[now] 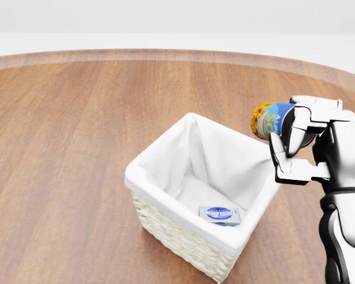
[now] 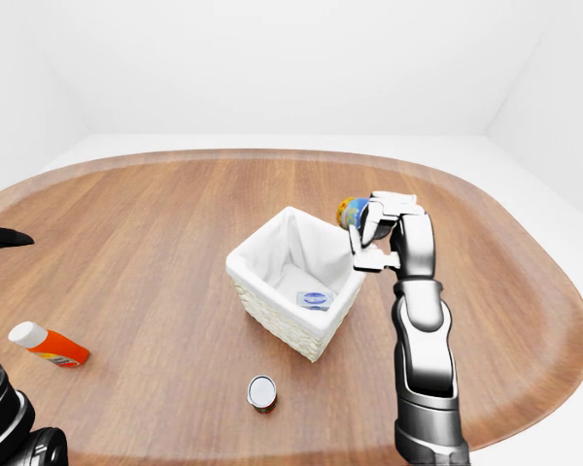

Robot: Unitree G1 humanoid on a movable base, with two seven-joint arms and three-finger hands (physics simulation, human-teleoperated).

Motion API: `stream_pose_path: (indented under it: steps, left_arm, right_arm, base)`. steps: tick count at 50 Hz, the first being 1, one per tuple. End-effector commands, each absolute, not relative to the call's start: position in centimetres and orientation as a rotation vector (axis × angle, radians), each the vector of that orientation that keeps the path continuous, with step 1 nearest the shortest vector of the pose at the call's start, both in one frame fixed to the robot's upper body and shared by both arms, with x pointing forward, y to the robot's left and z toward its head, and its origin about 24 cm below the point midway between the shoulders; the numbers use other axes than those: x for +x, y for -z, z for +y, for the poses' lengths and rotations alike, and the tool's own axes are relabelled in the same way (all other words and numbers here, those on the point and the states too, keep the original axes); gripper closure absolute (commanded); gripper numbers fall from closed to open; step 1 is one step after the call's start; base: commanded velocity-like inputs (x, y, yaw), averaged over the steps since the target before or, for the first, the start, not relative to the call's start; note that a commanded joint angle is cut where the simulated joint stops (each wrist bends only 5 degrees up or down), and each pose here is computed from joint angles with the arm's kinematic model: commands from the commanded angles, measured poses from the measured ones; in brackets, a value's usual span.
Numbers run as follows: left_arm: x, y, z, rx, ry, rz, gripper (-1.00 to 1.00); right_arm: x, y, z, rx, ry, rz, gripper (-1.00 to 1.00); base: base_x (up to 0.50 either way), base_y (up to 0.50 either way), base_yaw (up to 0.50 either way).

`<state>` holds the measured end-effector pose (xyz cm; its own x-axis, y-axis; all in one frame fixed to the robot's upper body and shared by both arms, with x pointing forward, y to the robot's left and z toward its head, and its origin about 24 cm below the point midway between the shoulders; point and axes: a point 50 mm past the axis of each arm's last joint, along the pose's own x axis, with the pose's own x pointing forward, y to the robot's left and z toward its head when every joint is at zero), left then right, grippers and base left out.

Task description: Pick up the alphabet soup and the cream cheese box, and put them in the basket.

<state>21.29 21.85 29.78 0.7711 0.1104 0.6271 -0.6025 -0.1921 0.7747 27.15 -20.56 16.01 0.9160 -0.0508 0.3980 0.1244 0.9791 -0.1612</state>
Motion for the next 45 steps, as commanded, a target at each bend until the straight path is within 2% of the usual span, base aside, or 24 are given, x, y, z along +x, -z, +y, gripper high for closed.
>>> stream_pose_path:
  steps: [1, 45]
  left_arm:
    - [21.5, -29.7, 22.0, 1.655, -0.676, -0.384, -1.0]
    - [21.4, -29.8, 22.0, 1.656, -0.679, -0.387, -1.0]
  right_arm:
    - [29.2, -17.5, -19.0, -0.281, 0.087, -0.439, 1.0]
    - [30.2, -15.8, -13.8, -0.602, -0.1, -0.358, 1.0]
  base:
    - [0.0, 0.0, 0.0]
    - [0.0, 0.0, 0.0]
